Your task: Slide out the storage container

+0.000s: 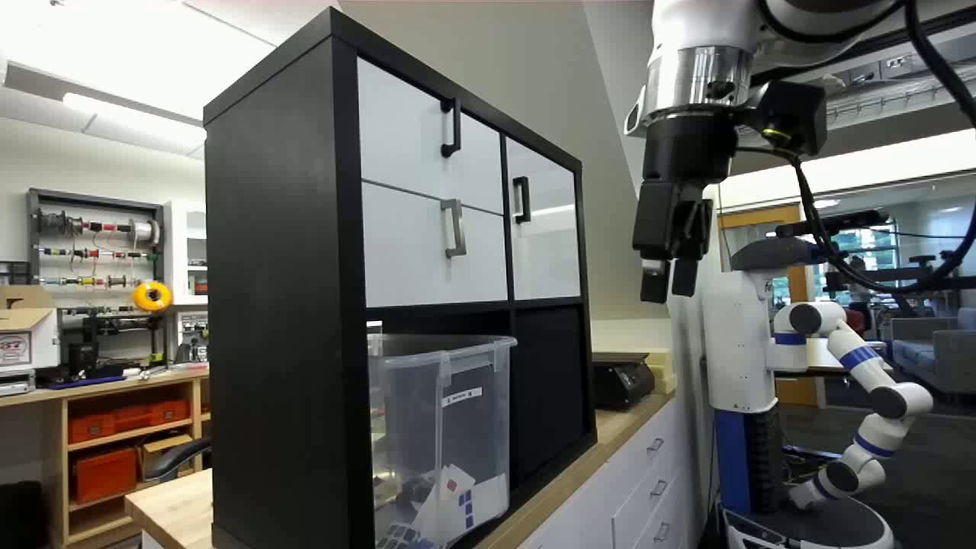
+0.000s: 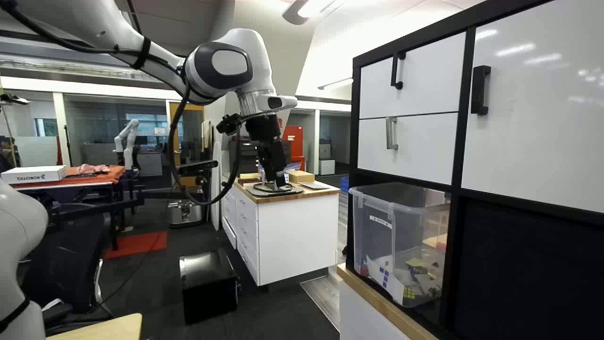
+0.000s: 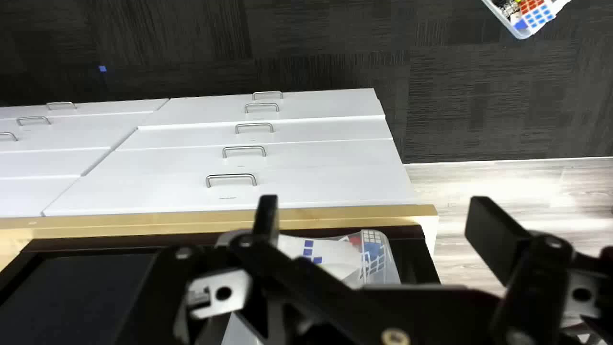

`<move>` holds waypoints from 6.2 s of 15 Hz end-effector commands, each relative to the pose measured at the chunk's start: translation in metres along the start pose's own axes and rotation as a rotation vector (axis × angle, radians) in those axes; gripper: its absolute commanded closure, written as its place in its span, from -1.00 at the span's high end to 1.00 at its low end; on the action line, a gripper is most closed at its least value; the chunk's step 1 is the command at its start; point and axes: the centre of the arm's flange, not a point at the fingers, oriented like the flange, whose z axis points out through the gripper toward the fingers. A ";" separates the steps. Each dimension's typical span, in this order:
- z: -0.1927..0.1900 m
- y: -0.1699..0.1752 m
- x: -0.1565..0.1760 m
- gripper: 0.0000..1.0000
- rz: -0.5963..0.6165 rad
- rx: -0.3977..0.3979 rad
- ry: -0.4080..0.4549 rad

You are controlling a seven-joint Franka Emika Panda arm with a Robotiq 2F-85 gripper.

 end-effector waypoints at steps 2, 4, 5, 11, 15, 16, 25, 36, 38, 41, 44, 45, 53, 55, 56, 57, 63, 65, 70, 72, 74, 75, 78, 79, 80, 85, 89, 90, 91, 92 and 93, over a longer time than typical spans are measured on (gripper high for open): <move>0.000 0.000 0.000 1.00 0.000 0.000 0.000; 0.000 0.000 0.000 1.00 0.000 0.000 0.000; 0.000 0.000 0.000 1.00 0.000 0.000 0.000; 0.001 0.001 0.001 1.00 0.000 0.002 -0.002; 0.008 0.006 0.013 1.00 -0.063 0.002 -0.017; 0.011 0.007 0.017 1.00 -0.091 0.003 -0.019; 0.038 0.023 0.081 1.00 -0.339 0.003 -0.028; 0.049 0.051 0.161 1.00 -0.625 -0.043 0.109; 0.047 0.056 0.170 1.00 -0.646 -0.045 0.128; 0.049 0.053 0.161 1.00 -0.629 -0.039 0.109; 0.048 0.054 0.164 1.00 -0.633 -0.040 0.113; 0.047 0.054 0.164 1.00 -0.634 -0.040 0.113; 0.064 0.035 0.152 1.00 -0.719 -0.064 0.159; 0.069 0.030 0.149 1.00 -0.730 -0.082 0.185; 0.071 0.029 0.148 1.00 -0.738 -0.092 0.201; 0.073 0.029 0.147 1.00 -0.747 -0.100 0.222; 0.083 0.034 0.146 1.00 -0.807 -0.162 0.319; 0.089 0.036 0.148 1.00 -0.820 -0.175 0.340; 0.104 0.044 0.159 1.00 -0.829 -0.180 0.369; 0.110 0.047 0.163 1.00 -0.826 -0.180 0.375; 0.115 0.049 0.167 1.00 -0.831 -0.183 0.390; 0.118 0.049 0.169 1.00 -0.829 -0.187 0.394; 0.123 0.052 0.178 1.00 -0.835 -0.190 0.413; 0.125 0.053 0.181 1.00 -0.838 -0.194 0.420; 0.125 0.054 0.183 1.00 -0.842 -0.197 0.428; 0.134 0.060 0.198 1.00 -0.854 -0.204 0.448; 0.142 0.064 0.207 1.00 -0.863 -0.203 0.454; 0.145 0.064 0.209 1.00 -0.867 -0.202 0.454; 0.147 0.065 0.211 1.00 -0.868 -0.202 0.455; 0.149 0.065 0.213 1.00 -0.871 -0.203 0.455; 0.151 0.066 0.215 1.00 -0.875 -0.203 0.456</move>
